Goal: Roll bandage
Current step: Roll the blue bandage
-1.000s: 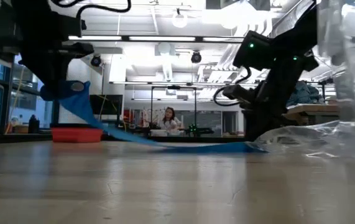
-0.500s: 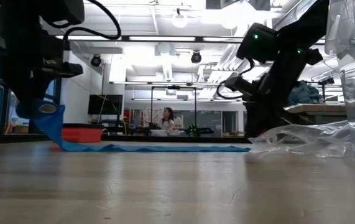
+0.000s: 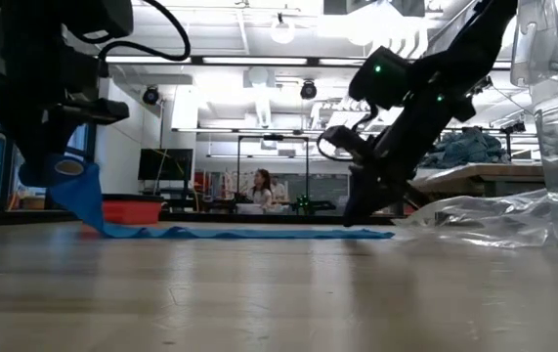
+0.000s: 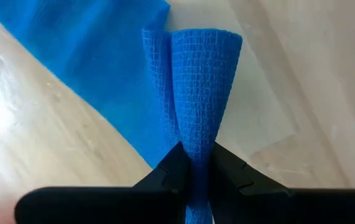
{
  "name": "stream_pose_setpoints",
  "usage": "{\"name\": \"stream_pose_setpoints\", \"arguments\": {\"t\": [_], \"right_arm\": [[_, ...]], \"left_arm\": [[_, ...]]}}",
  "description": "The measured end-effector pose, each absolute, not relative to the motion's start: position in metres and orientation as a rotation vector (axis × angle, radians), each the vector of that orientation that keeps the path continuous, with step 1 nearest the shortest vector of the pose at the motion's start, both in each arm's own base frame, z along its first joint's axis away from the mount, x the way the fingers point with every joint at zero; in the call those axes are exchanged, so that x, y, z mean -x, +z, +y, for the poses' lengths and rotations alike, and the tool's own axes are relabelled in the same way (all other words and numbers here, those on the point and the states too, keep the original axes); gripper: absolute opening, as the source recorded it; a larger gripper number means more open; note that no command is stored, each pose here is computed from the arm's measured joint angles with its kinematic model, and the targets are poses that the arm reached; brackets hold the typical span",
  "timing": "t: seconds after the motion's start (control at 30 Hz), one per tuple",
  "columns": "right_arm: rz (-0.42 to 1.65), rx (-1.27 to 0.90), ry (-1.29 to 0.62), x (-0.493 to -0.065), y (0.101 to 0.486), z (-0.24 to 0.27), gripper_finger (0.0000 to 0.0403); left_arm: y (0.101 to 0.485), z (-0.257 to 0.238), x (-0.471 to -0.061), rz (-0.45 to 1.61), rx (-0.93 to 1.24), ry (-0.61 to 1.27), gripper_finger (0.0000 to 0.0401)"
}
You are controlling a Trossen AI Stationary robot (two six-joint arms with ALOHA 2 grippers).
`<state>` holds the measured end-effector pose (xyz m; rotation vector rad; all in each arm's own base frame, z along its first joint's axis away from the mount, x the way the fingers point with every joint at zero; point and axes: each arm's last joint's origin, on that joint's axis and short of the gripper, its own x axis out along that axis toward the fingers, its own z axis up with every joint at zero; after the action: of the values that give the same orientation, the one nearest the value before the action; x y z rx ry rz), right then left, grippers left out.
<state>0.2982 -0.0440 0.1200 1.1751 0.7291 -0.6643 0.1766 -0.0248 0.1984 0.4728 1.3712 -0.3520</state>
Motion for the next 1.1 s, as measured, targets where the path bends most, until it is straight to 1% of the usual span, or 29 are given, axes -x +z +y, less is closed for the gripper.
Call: {"name": "stream_pose_setpoints", "arguments": {"t": [0.1,0.37,0.47,0.67,0.8,0.9,1.1], "right_arm": [[0.753,-1.182,-0.661,-0.299,0.114,-0.045,0.0],[0.762,-1.174,-0.661,-0.3,0.111,-0.045,0.0],[0.764,-1.168,-0.658,-0.3,0.111,-0.045,0.0],[0.765,-1.167,-0.658,-0.3,0.111,-0.045,0.0],[0.766,-1.167,-0.659,-0.3,0.111,-0.045,0.0],[0.766,-1.164,-0.664,-0.3,0.111,-0.045,0.0],[0.788,-1.155,-0.699,-0.296,0.109,-0.051,0.0]], "left_arm": [[0.198,-0.026,-0.177,1.366,-0.434,-0.356,0.0033],[0.199,-0.026,-0.178,1.36,-0.42,-0.342,0.0037],[0.199,-0.026,-0.178,1.361,-0.42,-0.339,0.0059],[0.199,-0.026,-0.178,1.362,-0.417,-0.33,0.0123],[0.2,-0.026,-0.178,1.363,-0.415,-0.328,0.0157],[0.203,-0.027,-0.178,1.369,-0.4,-0.326,0.0169],[0.206,-0.037,-0.177,1.372,-0.294,-0.257,0.0171]]}}
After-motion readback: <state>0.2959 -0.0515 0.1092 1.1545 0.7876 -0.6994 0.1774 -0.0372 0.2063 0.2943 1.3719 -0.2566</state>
